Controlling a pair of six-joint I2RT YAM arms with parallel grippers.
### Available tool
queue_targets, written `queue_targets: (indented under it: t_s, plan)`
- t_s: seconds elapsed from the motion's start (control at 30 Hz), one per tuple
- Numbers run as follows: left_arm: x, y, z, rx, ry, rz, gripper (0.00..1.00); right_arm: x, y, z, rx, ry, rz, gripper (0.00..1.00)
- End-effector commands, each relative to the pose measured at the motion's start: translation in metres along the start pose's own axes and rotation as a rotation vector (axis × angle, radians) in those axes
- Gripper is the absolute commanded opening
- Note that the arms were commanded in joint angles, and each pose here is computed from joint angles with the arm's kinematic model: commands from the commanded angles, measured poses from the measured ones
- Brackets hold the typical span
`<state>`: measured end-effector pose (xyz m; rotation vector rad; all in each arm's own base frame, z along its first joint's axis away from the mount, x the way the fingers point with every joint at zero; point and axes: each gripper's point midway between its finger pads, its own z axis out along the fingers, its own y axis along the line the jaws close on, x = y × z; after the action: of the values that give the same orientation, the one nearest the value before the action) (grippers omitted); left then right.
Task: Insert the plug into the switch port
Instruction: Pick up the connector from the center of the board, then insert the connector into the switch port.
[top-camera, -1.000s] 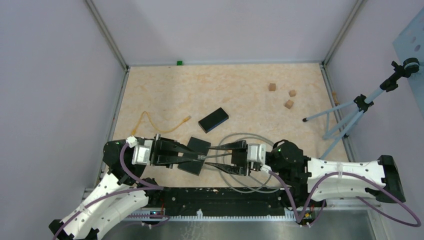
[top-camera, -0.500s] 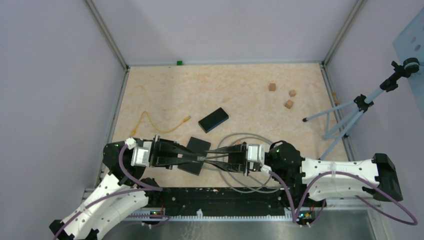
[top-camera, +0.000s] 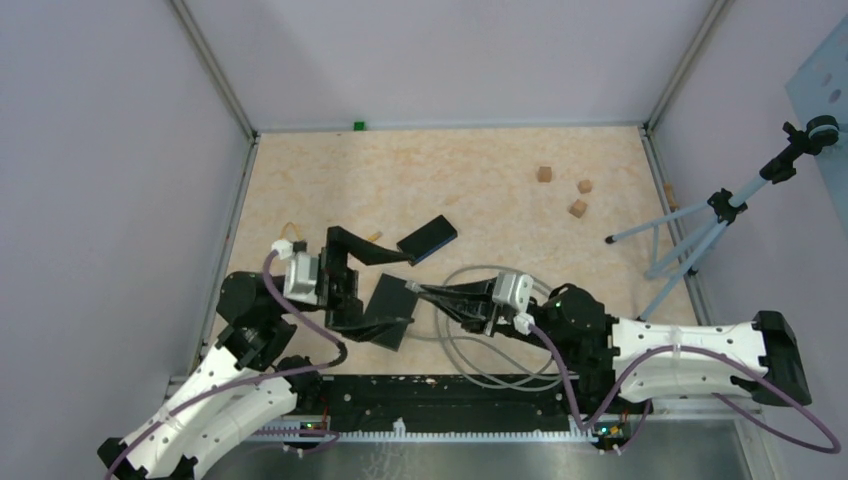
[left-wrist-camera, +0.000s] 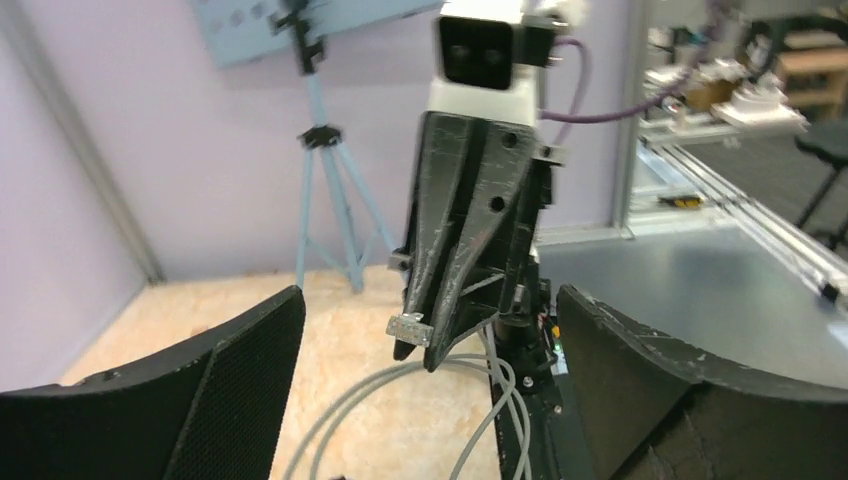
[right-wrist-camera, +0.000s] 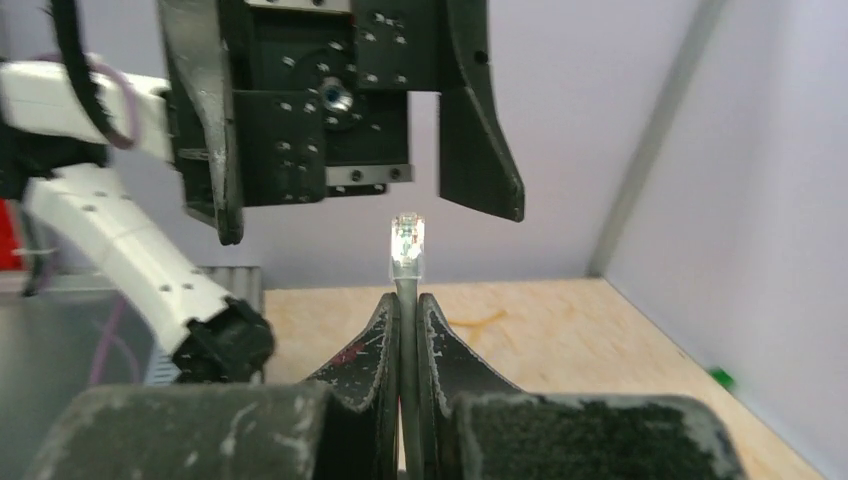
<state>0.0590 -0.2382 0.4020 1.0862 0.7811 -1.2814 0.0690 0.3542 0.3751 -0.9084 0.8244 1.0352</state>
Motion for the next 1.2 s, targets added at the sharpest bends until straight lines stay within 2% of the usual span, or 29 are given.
queue_targets:
  t_s: [0.0, 0.03, 0.07, 0.17, 0.23, 0.37, 0.5, 0.67, 0.8, 0.9, 0.97, 1.07, 1.17]
  plan:
    - [0.030, 0.072, -0.010, -0.405, 0.140, -0.189, 0.99, 0.024, -0.065, -0.033, 0.364, 0.191, -0.027, 0.00]
    - [0.054, 0.085, -0.018, -0.494, 0.240, -0.266, 0.99, 0.036, -0.084, -0.047, 0.471, 0.265, -0.035, 0.00]
    - [0.066, 0.094, -0.021, -0.530, 0.281, -0.296, 0.99, 0.044, -0.097, -0.058, 0.542, 0.325, -0.032, 0.00]
    - [0.092, 0.113, -0.030, -0.574, 0.299, -0.373, 0.99, 0.082, -0.133, -0.098, 0.694, 0.515, 0.042, 0.00]
    - [0.107, 0.136, -0.045, -0.646, 0.287, -0.415, 0.99, 0.103, -0.147, -0.116, 0.738, 0.587, 0.132, 0.00]
    - [0.158, 0.189, -0.088, -0.811, 0.340, -0.565, 0.99, 0.150, -0.160, -0.140, 0.763, 0.737, 0.328, 0.00]
    - [0.190, 0.222, -0.099, -0.855, 0.405, -0.568, 0.99, 0.193, -0.168, -0.150, 0.788, 0.863, 0.390, 0.00]
    - [0.223, 0.263, -0.125, -1.009, 0.474, -0.547, 0.99, 0.229, -0.191, -0.152, 0.845, 0.875, 0.395, 0.00]
    - [0.241, 0.276, -0.130, -0.992, 0.492, -0.497, 0.99, 0.250, -0.212, -0.149, 0.900, 0.883, 0.364, 0.00]
    - [0.264, 0.285, -0.147, -1.041, 0.515, -0.449, 0.99, 0.266, -0.219, -0.146, 0.900, 0.884, 0.334, 0.00]
    - [0.278, 0.290, -0.153, -1.030, 0.529, -0.418, 0.99, 0.270, -0.224, -0.143, 0.909, 0.857, 0.316, 0.00]
    - [0.296, 0.293, -0.146, -0.919, 0.538, -0.379, 0.99, 0.276, -0.229, -0.141, 0.911, 0.831, 0.290, 0.00]
    - [0.316, 0.294, -0.139, -0.826, 0.544, -0.425, 0.99, 0.285, -0.231, -0.137, 0.890, 0.810, 0.274, 0.00]
